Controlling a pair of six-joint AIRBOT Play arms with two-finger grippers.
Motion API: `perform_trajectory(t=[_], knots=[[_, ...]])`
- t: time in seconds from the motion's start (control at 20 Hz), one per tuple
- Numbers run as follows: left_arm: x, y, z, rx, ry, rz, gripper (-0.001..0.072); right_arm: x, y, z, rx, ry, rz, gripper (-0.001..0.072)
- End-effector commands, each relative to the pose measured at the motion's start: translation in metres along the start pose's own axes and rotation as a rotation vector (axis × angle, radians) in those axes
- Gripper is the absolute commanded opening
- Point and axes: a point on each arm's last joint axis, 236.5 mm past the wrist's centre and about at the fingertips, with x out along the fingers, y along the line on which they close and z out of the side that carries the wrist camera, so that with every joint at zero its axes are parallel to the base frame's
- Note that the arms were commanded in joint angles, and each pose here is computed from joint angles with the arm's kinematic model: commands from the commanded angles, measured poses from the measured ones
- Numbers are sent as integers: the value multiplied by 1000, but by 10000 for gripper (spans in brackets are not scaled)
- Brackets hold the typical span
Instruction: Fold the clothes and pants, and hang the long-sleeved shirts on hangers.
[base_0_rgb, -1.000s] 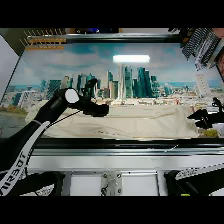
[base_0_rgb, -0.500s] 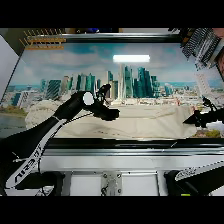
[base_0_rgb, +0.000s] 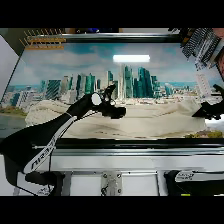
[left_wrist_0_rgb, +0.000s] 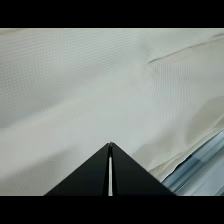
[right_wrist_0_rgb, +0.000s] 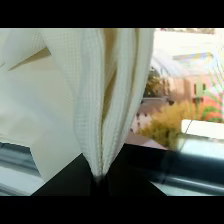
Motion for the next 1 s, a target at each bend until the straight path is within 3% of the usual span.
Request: perform_trajectory(t=[0.0,0.4,0.95], knots=[[32,-23,11,66,15,-35,17,-35,41,-14,-60,-11,-137,26],[89,-53,-1,158,169,-72,17,-56,152,-36,-115,-112,-179,27],[88,-40,4,144,211,-70,17,-46,244,-58,-232,-91,-142,26]])
